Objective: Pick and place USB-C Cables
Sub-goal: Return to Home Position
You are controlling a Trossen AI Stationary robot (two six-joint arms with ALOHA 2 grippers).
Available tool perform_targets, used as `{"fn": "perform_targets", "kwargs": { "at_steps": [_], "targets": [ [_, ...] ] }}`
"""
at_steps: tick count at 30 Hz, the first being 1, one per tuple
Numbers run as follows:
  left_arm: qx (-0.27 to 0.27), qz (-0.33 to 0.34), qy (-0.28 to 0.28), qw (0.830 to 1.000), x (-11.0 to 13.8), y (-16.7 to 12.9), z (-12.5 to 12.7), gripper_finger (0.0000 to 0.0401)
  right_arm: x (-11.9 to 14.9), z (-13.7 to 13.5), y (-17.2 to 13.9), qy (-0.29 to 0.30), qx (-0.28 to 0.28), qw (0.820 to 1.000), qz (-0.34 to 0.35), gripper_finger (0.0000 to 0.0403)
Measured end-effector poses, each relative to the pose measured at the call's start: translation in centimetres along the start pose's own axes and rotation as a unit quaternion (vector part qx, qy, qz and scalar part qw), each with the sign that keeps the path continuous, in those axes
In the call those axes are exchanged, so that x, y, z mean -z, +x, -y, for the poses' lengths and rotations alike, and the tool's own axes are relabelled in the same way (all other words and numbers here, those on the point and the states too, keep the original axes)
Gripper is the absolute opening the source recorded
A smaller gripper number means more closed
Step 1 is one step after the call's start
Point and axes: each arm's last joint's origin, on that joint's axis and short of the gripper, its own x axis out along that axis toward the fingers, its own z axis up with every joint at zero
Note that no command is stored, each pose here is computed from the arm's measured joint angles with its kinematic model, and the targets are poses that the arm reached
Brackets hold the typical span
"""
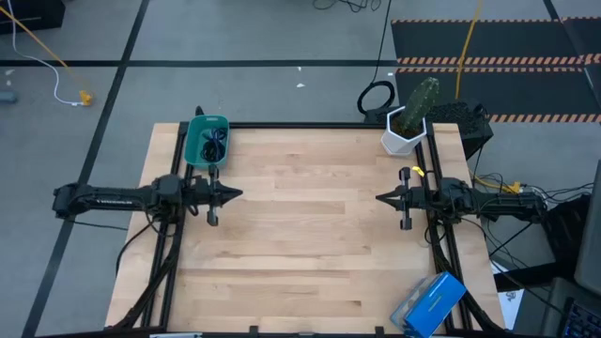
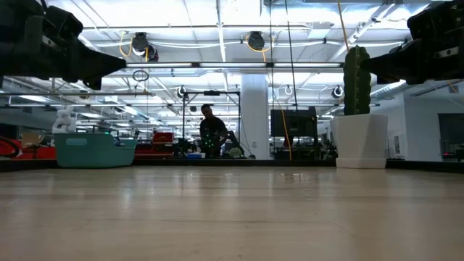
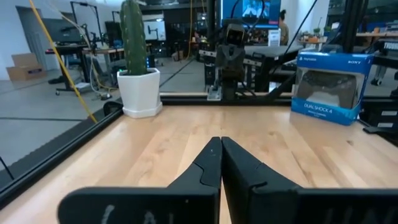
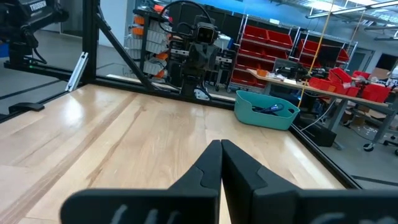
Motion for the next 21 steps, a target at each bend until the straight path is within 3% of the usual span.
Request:
{"fn": "perform_targets", "kwargs": {
  "at_steps": [21],
  "targets": [
    [0.003, -0.012, -0.025, 1.000, 0.4, -1.8, 0.1, 0.0005, 0.0, 0.0, 0.0, 0.000, 0.000, 1.000, 0.000, 0.0000]
  ]
}}
